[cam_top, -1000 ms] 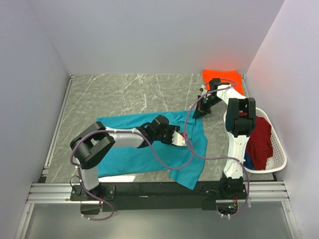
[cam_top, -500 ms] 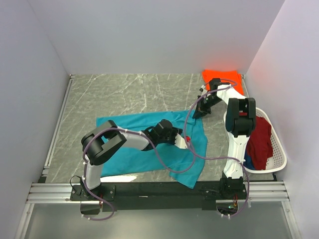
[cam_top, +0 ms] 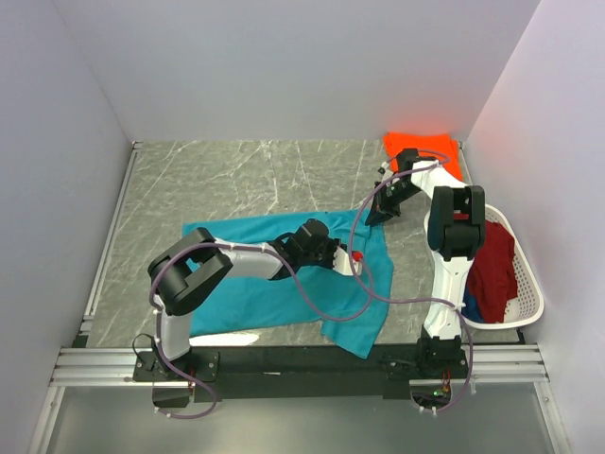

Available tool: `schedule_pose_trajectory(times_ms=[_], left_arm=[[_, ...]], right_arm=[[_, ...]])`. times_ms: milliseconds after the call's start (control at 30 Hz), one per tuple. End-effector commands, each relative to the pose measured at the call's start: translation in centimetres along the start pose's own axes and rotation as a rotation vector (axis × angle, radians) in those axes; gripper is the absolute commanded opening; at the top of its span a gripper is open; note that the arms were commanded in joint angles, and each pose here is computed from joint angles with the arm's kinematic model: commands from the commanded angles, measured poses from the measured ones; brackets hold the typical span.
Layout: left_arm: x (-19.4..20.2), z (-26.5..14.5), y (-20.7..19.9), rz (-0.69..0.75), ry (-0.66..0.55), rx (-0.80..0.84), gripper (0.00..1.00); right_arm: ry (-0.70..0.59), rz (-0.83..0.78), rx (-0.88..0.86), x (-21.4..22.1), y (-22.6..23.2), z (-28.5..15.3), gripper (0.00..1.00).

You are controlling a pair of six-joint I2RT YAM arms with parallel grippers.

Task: Fold and stack the t-shirts
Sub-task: Fold the tshirt

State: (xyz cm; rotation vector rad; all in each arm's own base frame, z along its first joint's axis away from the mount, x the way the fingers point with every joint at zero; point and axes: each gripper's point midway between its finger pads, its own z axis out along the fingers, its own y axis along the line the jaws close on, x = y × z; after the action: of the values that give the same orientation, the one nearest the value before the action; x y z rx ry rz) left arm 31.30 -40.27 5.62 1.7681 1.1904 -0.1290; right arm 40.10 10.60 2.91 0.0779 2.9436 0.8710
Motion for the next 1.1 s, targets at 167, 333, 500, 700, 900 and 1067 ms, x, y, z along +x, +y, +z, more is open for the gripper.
schedule_pose_trajectory(times_ms=[167, 333, 500, 700, 900, 1067], left_arm=[[-3.0, -2.6, 3.2, -0.054, -0.079, 0.006, 0.06], [-4.5, -4.3, 3.5, -0.136, -0.14, 0.068, 0.05], [-4.7, -4.6, 3.0, -0.219, -0.147, 0.138, 0.06], [-4.0, -4.5, 1.8, -0.295, -0.133, 0.275, 0.09], [-3.6, -4.0, 0.0, -0.306, -0.123, 0.359, 0.2], [-3.1, -4.6, -1.7, -0.316, -0.097, 0.428, 0.36]], right_arm=[[-0.026, -0.03, -0.024, -0.3, 1.2, -1.7, 0.0], [-0.046, -0.045, -0.002, -0.3, 1.0, -2.4, 0.0], [-0.041, -0.038, 0.01, -0.1, 0.5, -2.4, 0.0], [-0.034, -0.038, 0.017, 0.2, 0.2, -2.1, 0.0], [-0.018, -0.036, 0.019, 0.6, 0.0, -1.9, 0.0], [-0.013, -0.04, 0.023, 0.7, 0.0, -2.1, 0.22]])
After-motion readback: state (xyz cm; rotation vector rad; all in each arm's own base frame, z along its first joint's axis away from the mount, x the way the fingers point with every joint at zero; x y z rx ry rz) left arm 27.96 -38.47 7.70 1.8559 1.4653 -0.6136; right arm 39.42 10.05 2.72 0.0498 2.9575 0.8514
